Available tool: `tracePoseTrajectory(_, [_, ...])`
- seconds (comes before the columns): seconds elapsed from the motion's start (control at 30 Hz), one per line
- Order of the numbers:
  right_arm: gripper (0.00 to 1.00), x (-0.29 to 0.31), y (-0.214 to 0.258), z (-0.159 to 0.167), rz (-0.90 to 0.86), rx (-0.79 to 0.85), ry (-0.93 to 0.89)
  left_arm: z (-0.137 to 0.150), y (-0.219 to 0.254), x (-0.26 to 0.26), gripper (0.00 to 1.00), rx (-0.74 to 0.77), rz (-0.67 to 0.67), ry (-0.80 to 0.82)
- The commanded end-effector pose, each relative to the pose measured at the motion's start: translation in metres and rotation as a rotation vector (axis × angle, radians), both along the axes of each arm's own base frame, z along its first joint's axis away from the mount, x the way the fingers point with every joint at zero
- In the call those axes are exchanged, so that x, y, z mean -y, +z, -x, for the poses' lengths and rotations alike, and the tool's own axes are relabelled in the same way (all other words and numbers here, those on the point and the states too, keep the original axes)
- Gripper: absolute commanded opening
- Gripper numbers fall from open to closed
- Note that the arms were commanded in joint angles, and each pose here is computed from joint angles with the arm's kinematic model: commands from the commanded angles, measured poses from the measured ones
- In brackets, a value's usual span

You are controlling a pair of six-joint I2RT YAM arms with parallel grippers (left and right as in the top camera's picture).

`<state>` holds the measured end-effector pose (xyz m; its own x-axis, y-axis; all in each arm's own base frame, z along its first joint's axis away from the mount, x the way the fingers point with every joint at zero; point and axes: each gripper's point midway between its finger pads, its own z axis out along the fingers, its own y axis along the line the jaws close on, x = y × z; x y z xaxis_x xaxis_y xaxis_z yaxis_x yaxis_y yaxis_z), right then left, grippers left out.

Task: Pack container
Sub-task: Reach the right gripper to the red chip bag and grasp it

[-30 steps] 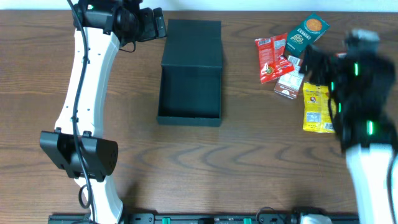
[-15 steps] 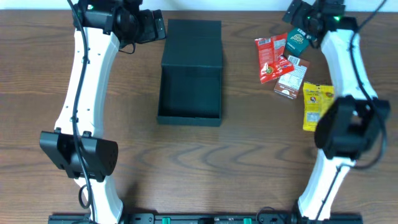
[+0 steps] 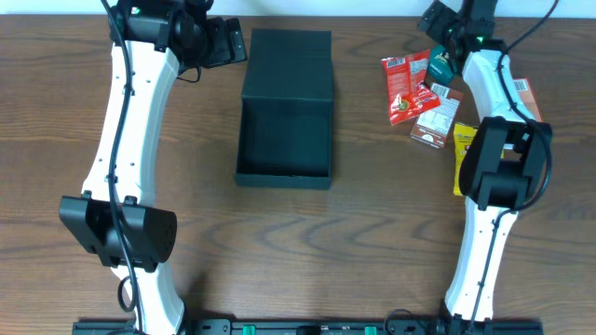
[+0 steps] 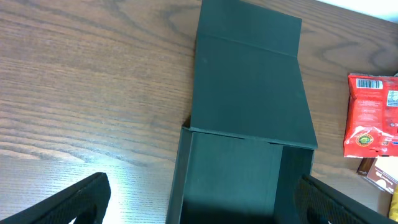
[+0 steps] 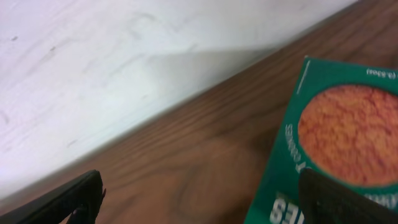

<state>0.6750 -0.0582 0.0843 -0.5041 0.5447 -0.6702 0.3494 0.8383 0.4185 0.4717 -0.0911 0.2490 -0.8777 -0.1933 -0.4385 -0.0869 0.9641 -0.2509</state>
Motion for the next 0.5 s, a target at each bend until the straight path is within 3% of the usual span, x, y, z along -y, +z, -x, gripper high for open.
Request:
tracePoseTrajectory(0.0, [0.99, 0.007, -0.011, -0.004, -0.048, 0.003, -0.019, -0.001, -0.004, -0.004, 0.95, -0.007, -0.020, 0.005])
tracePoseTrajectory(0.27, [0.94, 0.007, -0.055, 0.014, -0.136, -0.131, -0.053, 0.000, -0.004, -0.004, 0.96, -0.007, -0.020, 0.005])
tracePoseTrajectory(0.47, [0.91, -0.003, -0.083, 0.050, -0.186, -0.320, -0.050, 0.000, -0.004, -0.004, 0.95, -0.008, -0.020, 0.005])
